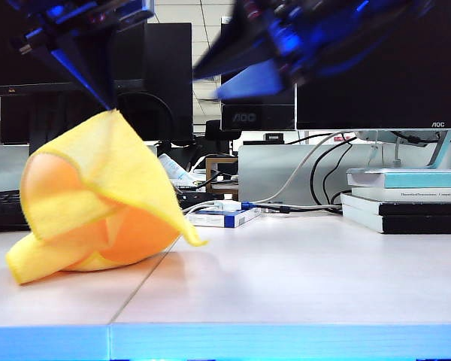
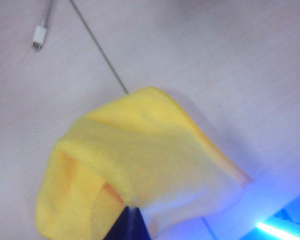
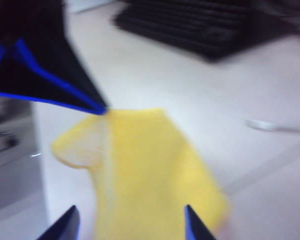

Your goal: Wipe the table from front to back using the rag.

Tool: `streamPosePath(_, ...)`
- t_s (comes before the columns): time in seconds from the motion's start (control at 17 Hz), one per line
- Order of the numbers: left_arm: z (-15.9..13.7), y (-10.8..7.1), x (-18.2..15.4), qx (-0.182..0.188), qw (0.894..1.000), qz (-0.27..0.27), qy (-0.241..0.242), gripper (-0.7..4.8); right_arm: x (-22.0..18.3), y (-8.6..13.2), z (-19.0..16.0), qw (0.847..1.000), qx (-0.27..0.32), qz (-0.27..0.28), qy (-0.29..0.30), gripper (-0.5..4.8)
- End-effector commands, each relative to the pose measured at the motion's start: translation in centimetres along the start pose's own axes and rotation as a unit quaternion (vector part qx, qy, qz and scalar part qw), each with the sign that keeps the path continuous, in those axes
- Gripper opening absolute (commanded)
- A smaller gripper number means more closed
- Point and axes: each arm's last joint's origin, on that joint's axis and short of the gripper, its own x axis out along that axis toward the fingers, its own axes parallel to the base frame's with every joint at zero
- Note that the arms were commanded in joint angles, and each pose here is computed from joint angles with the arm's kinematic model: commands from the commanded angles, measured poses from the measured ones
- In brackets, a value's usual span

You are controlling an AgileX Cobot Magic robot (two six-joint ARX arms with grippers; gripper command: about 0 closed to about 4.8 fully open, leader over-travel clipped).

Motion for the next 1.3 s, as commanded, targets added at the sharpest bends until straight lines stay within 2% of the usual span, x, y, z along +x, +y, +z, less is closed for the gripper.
streamPosePath(0.06,0.2,-0.1,-0.4,0.000,1.000,-0.010,-0.008,-0.06,2.7,0.4,-0.6,0.998,-0.021,0.049,-0.013,2.48)
streamPosePath(0.24,0.0,-0.1,-0.4,-0.001,1.000,-0.011,-0.001,-0.06,4.6,0.7,-1.4,0.998,-0.031,0.043,-0.016,2.48)
streamPosePath(0.47,0.0,-0.3,-0.6,0.000,0.999,-0.045,-0.003,-0.06,6.0,0.5,-1.9,0.999,-0.039,0.010,-0.024,2.43)
streamPosePath(0.71,0.0,-0.4,-0.7,-0.001,0.999,-0.053,-0.006,-0.06,6.8,0.2,-2.3,0.999,-0.041,0.008,-0.031,2.42)
streamPosePath(0.77,0.0,-0.4,-0.7,-0.001,0.999,-0.053,-0.006,-0.06,6.9,0.2,-2.3,0.999,-0.043,0.010,-0.032,2.17)
streamPosePath(0.83,0.0,-0.4,-0.7,-0.001,0.999,-0.053,-0.006,-0.06,7.1,0.3,-2.4,0.998,-0.044,0.011,-0.034,1.45)
streamPosePath(0.88,0.0,-0.4,-0.7,-0.001,0.999,-0.054,-0.006,-0.06,7.2,0.3,-2.4,0.998,-0.045,0.007,-0.035,0.31)
streamPosePath(0.94,0.0,-0.4,-0.8,-0.001,0.999,-0.054,-0.007,-0.06,7.3,0.3,-2.5,0.998,-0.046,0.003,-0.035,-0.04)
streamPosePath(1.3,1.3,-0.5,-2.3,0.004,0.998,-0.047,-0.038,-0.06,7.8,0.0,-3.3,0.999,-0.034,-0.018,-0.012,-0.05)
